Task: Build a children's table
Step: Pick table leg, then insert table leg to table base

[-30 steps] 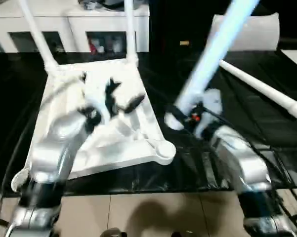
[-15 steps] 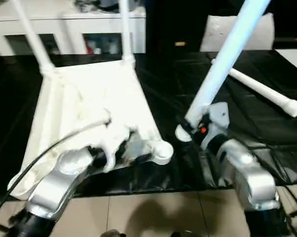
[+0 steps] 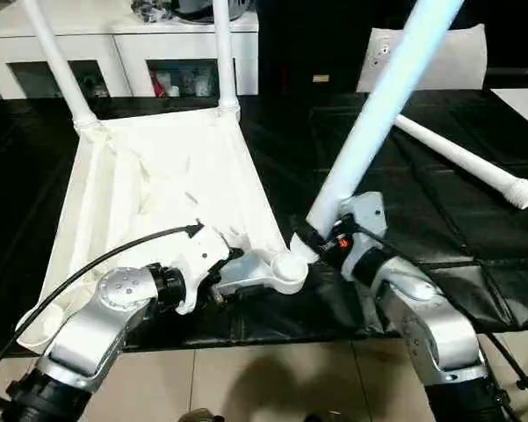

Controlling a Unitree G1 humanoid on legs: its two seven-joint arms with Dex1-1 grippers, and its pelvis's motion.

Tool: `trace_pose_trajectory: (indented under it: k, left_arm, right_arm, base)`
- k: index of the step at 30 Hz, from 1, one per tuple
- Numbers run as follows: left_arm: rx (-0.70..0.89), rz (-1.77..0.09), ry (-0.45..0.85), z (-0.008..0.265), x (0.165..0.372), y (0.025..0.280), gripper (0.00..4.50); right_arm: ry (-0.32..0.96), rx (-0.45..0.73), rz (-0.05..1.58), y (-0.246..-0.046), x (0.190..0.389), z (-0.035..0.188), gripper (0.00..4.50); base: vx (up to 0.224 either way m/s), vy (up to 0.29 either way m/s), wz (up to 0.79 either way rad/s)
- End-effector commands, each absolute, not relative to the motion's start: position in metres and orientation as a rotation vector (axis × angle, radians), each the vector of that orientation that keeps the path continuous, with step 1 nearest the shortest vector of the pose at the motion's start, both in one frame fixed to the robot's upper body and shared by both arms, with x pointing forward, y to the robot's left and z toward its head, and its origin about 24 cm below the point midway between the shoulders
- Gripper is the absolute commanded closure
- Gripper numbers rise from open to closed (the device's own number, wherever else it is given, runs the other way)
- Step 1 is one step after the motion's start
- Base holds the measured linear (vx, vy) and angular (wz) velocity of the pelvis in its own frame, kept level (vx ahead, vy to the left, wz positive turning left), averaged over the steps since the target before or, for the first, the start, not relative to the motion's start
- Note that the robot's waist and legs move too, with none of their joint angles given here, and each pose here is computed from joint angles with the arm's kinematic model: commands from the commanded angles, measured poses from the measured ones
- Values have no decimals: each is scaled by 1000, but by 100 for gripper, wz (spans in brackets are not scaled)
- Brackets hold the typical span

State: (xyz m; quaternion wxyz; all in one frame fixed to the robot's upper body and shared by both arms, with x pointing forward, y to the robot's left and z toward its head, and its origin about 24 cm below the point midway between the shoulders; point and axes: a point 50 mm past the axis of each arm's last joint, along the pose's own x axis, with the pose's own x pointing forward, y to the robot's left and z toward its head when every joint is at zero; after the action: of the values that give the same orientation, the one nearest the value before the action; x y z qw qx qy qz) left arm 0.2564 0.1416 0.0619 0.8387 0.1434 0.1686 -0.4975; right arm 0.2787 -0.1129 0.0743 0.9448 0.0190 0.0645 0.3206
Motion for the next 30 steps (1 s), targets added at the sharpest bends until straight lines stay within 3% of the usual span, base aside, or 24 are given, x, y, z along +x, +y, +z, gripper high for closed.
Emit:
trace_pose_trajectory:
  k: [1, 30]
  left_arm:
    - [334, -1079, 368, 62, 259, 142, 115]
    - [455, -1168, 426, 57, 274, 157, 333]
  right_arm:
    - [137, 47, 686, -111, 276, 73, 259]
    - [125, 44, 738, -117, 271, 79, 259]
  base:
    - [0, 0, 0]
    - [0, 0, 0]
